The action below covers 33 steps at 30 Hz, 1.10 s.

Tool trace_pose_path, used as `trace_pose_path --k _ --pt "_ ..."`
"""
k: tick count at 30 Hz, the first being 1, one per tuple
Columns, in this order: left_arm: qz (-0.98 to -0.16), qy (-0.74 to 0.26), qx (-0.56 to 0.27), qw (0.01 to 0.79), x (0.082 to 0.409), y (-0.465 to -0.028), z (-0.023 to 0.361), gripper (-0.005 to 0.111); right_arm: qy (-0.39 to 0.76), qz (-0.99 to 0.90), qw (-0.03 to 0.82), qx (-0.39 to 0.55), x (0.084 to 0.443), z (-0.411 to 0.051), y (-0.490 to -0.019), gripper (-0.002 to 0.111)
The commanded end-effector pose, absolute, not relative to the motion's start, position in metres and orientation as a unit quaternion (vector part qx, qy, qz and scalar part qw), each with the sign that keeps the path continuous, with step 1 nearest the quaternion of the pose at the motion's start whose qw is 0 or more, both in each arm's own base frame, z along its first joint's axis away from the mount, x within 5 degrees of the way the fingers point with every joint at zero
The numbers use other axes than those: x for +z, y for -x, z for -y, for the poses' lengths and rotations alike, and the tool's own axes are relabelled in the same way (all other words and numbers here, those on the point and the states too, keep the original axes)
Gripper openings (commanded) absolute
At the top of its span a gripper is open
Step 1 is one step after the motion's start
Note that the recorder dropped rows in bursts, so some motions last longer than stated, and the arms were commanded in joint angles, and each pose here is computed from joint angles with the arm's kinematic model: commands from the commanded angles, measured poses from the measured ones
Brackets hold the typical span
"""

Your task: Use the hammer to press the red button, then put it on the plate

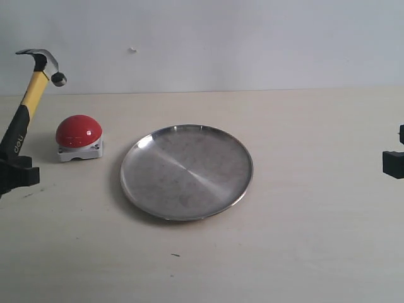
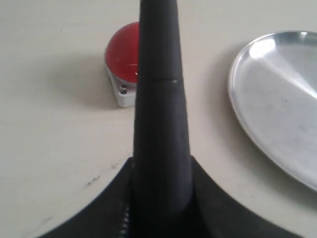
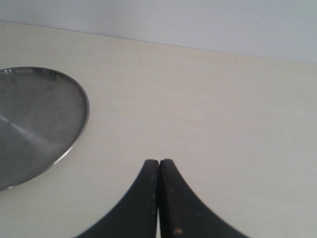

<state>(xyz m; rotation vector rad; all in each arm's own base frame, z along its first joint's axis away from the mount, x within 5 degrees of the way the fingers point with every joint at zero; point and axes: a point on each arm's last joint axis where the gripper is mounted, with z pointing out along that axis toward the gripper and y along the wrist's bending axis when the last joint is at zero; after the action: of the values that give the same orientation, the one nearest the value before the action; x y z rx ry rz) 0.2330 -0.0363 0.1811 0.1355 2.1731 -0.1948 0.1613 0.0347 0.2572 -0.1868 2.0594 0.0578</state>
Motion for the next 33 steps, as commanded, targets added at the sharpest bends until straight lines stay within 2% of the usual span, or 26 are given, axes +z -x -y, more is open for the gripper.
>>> trace_pose_path --k 1,11,22,29,33 --pt "-0.861 -0.065 -0.101 0.494 0.179 -0.244 0.042 0.000 0.078 -0.854 0.514 0.024 0.257 -0.034 -0.160 0.000" --pt "-0.871 -0.053 -0.101 0.479 0.155 -0.254 0.042 0.000 0.078 -0.854 0.514 0.024 0.257 -0.034 -0.160 0.000" --pt "-0.876 -0.054 -0.091 0.470 0.147 -0.255 0.041 0.000 0.078 -0.854 0.514 0.024 0.257 -0.034 -0.160 0.000" --pt "-0.863 -0.056 -0.095 0.493 0.158 -0.255 0.041 0.000 0.078 -0.854 0.514 0.024 0.257 -0.034 -0.160 0.000" --pt "-0.843 -0.057 -0.088 0.528 0.192 -0.243 0.038 0.000 0.078 -0.854 0.514 0.024 0.257 -0.034 -0.160 0.000"
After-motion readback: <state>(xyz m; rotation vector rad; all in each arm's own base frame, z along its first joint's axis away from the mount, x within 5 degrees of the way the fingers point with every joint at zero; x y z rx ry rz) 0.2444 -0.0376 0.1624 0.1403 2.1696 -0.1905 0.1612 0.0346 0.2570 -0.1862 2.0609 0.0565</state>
